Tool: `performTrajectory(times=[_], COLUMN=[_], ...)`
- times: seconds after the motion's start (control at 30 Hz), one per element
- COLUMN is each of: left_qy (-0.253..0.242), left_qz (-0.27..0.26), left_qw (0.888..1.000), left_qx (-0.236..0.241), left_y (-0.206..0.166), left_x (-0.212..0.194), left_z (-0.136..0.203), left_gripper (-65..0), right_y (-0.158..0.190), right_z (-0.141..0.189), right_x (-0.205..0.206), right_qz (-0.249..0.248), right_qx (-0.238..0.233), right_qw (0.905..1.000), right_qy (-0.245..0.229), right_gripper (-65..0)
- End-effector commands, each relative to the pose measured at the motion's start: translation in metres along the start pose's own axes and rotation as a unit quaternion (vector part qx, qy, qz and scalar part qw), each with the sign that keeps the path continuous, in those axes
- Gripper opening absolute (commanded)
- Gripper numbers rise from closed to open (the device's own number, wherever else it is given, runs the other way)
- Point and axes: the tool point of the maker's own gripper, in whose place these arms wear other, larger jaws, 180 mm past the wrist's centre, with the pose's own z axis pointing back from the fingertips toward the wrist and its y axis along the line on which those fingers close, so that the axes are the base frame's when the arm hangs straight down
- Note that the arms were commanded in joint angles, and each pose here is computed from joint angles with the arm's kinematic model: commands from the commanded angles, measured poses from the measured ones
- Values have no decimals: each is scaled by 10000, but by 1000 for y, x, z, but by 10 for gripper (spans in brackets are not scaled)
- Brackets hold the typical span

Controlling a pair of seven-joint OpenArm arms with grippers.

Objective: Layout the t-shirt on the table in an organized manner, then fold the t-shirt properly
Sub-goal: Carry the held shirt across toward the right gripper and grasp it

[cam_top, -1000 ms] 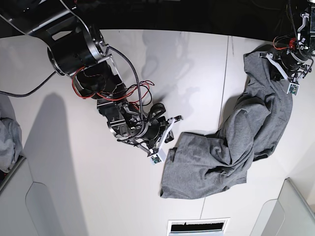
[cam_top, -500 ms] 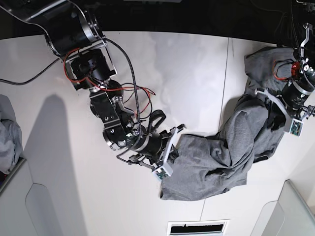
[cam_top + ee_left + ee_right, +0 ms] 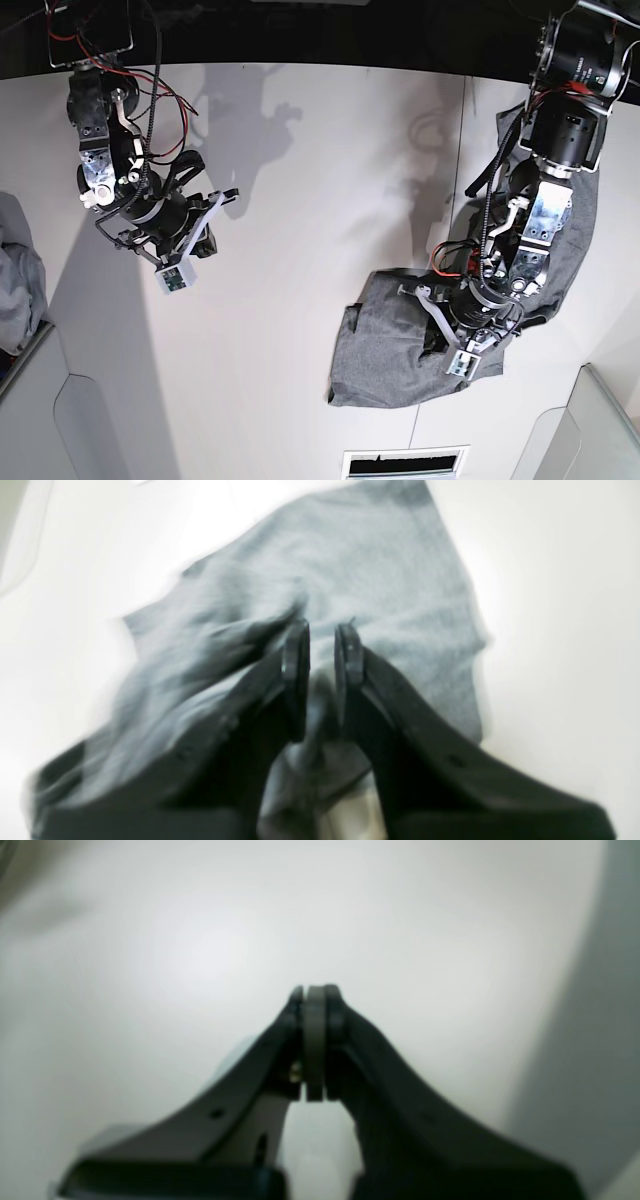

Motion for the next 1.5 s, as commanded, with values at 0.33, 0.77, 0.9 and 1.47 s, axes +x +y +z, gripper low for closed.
performTrajectory(times=[0.33,0.77,0.9,1.47], left_qy=[728,1420,1375,502], left_qz=[-197,272,29,-583], left_qw=[9967,9616,9424,9361], left_qx=[-285,-2332,-3049,-3434], left_y=[-53,-219,-271,-295], left_x=[-48,-124,-130,-40], left_z=[-37,16,47,80], left_gripper=[-534,-534,-534,-530], right_y=[-16,-5,-8,-87], right_z=[49,51,52,50], right_x=[-13,-3,1,-16], right_qz=[-745,-910,-846,-1646], right_qx=[43,365,298,-1106], right_qw=[9959,9925,9923,9794], right_qy=[-518,-735,-858,-388], right_gripper=[-650,-650,-650,-399])
